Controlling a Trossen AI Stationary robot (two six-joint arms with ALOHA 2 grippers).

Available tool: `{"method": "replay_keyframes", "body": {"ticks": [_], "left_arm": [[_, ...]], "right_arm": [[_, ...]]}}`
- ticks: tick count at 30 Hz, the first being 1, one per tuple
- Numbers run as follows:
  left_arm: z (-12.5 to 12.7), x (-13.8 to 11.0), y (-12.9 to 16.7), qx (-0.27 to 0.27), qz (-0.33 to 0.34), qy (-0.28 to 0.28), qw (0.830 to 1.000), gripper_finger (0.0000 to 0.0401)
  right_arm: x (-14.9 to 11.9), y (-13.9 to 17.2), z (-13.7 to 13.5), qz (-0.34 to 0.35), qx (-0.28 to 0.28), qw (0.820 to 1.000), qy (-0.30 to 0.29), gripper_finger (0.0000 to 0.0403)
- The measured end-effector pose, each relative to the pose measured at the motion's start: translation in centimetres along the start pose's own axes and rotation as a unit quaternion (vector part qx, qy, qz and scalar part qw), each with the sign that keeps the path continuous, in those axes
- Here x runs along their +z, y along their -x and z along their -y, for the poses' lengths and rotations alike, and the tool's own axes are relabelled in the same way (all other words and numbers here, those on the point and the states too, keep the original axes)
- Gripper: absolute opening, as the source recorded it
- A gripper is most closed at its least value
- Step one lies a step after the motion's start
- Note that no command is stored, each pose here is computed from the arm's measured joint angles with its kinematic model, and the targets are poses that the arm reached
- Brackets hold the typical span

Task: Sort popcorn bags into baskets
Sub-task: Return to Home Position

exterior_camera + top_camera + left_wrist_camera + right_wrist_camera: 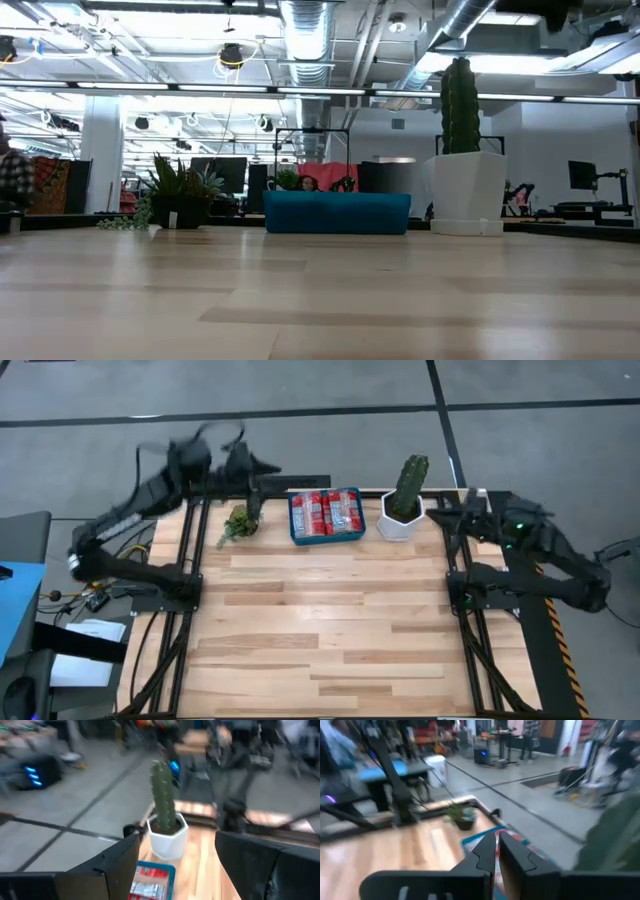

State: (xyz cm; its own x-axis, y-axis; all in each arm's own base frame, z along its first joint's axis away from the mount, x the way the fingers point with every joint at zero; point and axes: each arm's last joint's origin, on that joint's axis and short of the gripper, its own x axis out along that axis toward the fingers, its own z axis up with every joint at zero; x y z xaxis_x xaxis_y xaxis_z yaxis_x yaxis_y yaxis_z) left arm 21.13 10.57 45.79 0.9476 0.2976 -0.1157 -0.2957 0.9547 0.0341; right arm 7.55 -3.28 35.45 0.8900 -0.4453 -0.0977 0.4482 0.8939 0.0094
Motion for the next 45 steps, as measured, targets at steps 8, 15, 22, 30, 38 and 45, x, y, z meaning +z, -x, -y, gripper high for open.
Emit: {"method": "replay_keyframes", "body": {"ticks": [8, 15, 22, 30, 38, 45], "left_arm": [[4.0, -12.9, 4.7, 0.062, 0.105, 0.122, 0.985, 0.0250], [5.3, -18.6, 10.6, 0.067, 0.183, 0.197, 0.961, 0.0250], [5.7, -23.0, 12.6, 0.117, 0.181, 0.229, 0.949, 0.0250], [6.7, -25.6, 11.9, 0.089, 0.154, 0.248, 0.952, 0.0250], [6.9, -25.6, 11.9, 0.084, 0.156, 0.255, 0.951, 0.0250], [6.9, -25.8, 11.9, 0.086, 0.150, 0.280, 0.944, 0.0250]], "right_arm": [[-6.3, -2.2, 0.0, -0.001, 0.053, 0.990, -0.128, 0.0048], [-8.0, -3.2, 0.6, 0.004, 0.070, 0.982, -0.173, 0.0052], [-9.8, -3.9, 1.9, 0.020, 0.104, 0.974, -0.202, 0.0052], [-14.9, -4.8, 2.7, 0.046, 0.142, 0.955, -0.255, 0.0052], [-17.2, -5.1, 0.1, 0.002, 0.246, 0.928, -0.281, 0.0052], [-15.1, -4.5, -3.2, 0.071, 0.262, 0.916, -0.295, 0.0052]]}}
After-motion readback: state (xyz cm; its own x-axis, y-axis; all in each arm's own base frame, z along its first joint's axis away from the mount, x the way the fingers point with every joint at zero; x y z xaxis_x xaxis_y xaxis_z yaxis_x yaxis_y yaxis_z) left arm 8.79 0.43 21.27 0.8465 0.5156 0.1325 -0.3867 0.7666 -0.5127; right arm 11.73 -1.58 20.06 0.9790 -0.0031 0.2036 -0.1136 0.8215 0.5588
